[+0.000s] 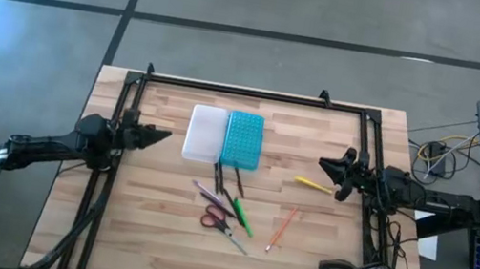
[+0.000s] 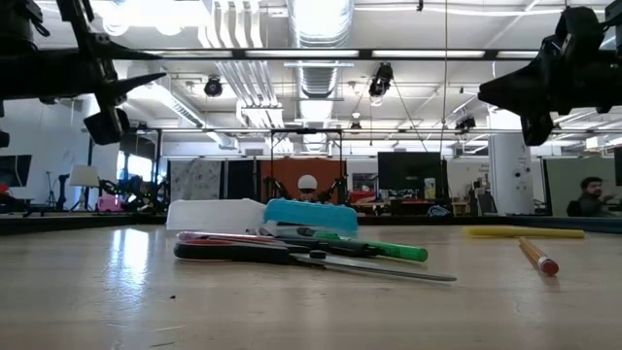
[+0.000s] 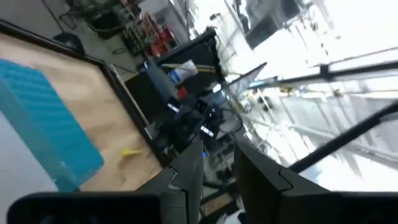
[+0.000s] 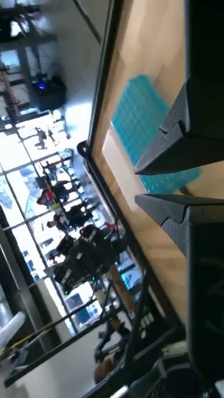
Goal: Pick & place school supplies into a supply box
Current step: Prepare the blue supply box
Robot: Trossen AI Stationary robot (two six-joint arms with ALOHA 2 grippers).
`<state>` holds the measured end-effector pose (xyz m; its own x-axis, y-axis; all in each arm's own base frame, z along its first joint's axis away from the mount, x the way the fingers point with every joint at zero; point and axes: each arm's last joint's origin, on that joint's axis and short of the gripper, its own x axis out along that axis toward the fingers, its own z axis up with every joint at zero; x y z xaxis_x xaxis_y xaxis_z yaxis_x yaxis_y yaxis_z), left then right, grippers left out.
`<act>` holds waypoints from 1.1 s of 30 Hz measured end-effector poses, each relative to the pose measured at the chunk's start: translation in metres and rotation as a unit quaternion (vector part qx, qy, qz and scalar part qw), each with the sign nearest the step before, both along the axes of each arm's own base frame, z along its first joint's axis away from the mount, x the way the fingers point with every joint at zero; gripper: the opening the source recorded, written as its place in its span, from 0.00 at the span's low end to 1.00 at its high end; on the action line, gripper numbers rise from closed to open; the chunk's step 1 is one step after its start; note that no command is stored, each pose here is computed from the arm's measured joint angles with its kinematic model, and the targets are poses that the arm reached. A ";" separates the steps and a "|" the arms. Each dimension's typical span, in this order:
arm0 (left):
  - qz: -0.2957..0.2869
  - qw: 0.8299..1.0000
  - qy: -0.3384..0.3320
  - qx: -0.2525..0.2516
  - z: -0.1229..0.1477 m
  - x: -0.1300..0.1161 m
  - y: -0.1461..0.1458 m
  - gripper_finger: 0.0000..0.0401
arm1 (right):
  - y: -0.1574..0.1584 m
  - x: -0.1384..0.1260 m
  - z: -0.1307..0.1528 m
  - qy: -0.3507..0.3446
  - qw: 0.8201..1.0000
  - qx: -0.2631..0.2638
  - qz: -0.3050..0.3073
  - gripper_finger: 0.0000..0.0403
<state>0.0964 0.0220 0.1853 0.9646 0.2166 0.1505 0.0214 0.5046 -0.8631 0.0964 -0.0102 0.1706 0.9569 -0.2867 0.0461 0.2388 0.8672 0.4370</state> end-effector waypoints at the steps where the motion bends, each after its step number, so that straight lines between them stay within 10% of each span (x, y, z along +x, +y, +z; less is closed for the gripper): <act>1: 0.004 1.000 -0.010 -0.010 0.001 0.000 0.000 0.19 | 0.000 0.000 0.000 0.000 1.000 0.000 0.000 0.13; 8: 0.026 0.996 -0.077 -0.042 0.012 -0.003 0.002 0.19 | -0.003 -0.001 0.003 -0.054 0.992 0.100 -0.049 0.13; 16: 0.058 0.985 -0.147 -0.073 0.023 -0.008 0.003 0.19 | -0.008 -0.005 0.009 -0.183 0.931 0.294 -0.113 0.13; 33: 0.108 0.972 -0.209 0.005 0.046 -0.011 0.004 0.19 | -0.006 -0.001 0.024 -0.234 0.925 0.293 -0.058 0.13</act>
